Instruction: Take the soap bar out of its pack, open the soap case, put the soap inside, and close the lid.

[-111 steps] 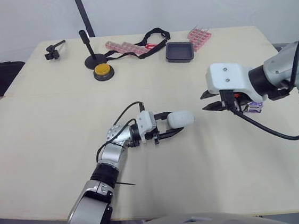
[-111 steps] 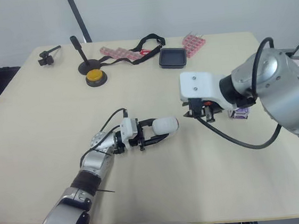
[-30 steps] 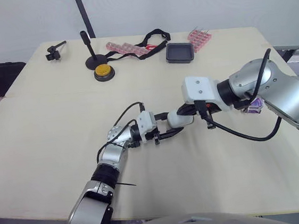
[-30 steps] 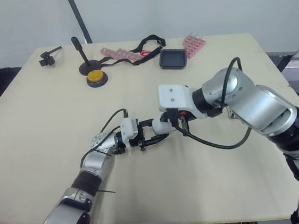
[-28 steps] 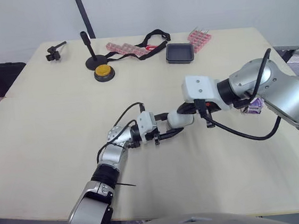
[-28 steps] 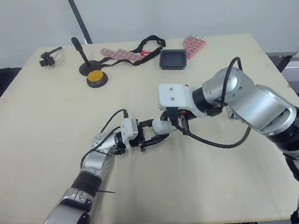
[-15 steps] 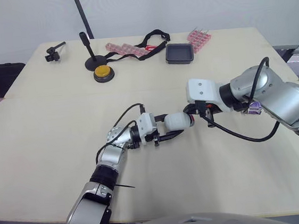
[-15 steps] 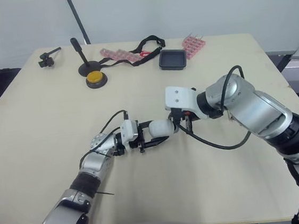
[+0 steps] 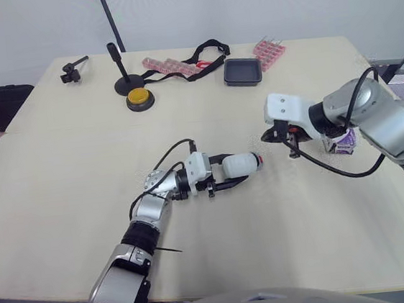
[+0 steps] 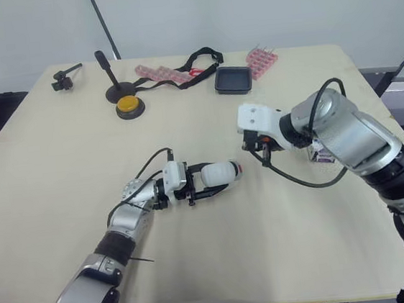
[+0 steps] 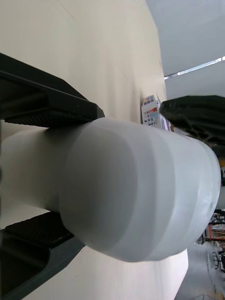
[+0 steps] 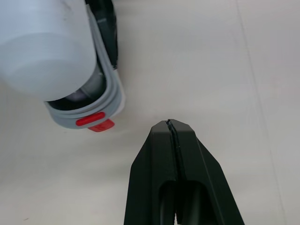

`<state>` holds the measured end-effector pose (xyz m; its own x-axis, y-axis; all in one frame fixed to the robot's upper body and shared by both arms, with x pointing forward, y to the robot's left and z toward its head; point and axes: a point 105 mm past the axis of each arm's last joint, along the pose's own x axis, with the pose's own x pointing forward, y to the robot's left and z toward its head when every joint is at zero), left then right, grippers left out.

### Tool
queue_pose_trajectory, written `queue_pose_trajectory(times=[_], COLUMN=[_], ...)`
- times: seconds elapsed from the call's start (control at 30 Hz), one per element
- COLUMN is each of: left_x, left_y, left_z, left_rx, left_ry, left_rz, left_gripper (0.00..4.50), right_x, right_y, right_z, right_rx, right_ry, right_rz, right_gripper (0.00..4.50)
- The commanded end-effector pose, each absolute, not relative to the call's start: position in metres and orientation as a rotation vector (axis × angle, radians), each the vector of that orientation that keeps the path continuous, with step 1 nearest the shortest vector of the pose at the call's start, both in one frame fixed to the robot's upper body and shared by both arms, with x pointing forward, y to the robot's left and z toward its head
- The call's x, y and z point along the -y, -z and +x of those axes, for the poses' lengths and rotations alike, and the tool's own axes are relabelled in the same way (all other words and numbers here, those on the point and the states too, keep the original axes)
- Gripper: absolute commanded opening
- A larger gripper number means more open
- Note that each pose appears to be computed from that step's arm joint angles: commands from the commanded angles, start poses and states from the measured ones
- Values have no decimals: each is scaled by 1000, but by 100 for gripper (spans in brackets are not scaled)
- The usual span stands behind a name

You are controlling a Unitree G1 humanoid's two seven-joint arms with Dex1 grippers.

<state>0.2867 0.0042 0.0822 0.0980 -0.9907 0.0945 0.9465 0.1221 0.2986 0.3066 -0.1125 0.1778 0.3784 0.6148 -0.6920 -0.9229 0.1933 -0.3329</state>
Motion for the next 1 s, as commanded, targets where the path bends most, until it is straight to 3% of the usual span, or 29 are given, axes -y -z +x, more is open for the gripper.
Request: queue_pose_trajectory(times=[0.03,0.27,0.7,1.0], left_x=[-12,-14,-13,-13], left_y=[-66,-66,-68,-68], left_z=[287,288,291,291], left_rx=[219,217,217,218], left_ry=[1445,1447,1445,1444], left_rz=[190,196,206,214], left_gripper=[192,192,192,192], right_x=[108,75,66,56], right_y=[-206,-247,-203,-196], right_z=[299,247,246,243], right_rx=[-366,-202,-332,-343], right_ry=[-1139,-1350,-1381,-1419], right_rz=[-821,-726,-717,-740], right_gripper=[2,2,2,2])
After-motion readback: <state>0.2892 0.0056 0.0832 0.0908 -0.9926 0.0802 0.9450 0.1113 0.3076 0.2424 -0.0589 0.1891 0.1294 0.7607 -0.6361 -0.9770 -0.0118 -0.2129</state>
